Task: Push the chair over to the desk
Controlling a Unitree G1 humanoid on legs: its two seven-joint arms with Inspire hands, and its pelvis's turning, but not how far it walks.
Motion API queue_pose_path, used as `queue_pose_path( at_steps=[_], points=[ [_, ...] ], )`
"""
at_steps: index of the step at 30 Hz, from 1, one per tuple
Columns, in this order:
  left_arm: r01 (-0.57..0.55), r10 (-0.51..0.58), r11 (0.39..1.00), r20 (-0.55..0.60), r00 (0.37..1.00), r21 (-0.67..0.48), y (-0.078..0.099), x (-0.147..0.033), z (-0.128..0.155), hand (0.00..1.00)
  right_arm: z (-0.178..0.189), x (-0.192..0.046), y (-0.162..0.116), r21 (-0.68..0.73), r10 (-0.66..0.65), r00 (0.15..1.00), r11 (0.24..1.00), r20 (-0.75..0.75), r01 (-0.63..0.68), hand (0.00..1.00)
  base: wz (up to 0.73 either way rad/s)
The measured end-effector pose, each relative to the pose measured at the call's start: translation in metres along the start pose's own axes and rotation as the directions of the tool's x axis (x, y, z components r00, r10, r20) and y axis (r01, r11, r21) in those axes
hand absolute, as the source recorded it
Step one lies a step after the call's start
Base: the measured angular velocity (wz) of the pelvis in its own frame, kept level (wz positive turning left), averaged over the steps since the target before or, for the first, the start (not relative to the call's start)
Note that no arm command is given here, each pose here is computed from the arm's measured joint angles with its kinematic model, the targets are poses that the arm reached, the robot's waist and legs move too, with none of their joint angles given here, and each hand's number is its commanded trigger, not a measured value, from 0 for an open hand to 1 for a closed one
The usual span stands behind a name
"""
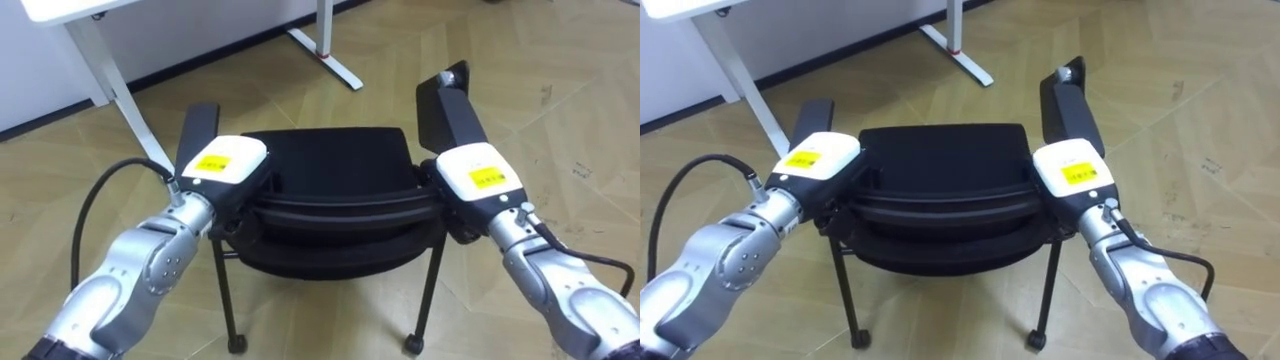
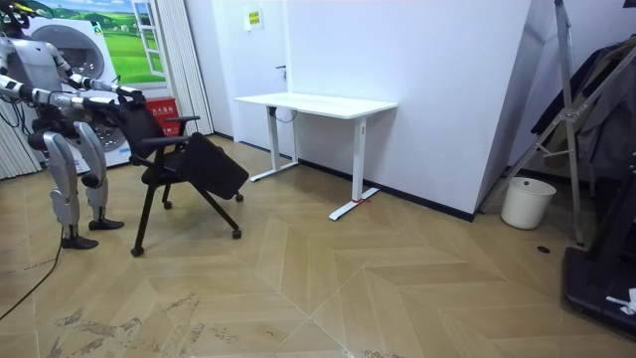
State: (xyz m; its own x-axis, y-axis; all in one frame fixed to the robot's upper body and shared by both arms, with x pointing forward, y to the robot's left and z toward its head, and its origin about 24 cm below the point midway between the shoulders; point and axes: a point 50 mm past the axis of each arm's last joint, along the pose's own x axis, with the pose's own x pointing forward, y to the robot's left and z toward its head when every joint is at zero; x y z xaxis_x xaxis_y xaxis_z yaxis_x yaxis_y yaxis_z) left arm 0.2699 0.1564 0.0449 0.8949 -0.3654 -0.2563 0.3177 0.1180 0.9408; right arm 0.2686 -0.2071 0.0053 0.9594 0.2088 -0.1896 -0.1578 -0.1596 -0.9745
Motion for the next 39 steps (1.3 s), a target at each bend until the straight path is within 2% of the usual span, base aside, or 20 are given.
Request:
queue_pose_path(
  at_steps=[12, 39],
  points=[
    [0.016, -0.016, 1.000, 0.004, 1.000, -0.004, -0.001, 0.001, 0.001, 1.00, 0.000, -0.005, 0.003, -0.038, -0.039, 0.999, 0.998, 0.013, 0.040, 1.00, 0.00],
    [0.025, -0.025, 1.000, 0.012, 1.000, -0.001, -0.002, 0.001, 0.003, 1.00, 0.003, -0.012, 0.009, -0.029, -0.030, 1.000, 0.999, 0.008, 0.030, 1.00, 0.00]
  ],
)
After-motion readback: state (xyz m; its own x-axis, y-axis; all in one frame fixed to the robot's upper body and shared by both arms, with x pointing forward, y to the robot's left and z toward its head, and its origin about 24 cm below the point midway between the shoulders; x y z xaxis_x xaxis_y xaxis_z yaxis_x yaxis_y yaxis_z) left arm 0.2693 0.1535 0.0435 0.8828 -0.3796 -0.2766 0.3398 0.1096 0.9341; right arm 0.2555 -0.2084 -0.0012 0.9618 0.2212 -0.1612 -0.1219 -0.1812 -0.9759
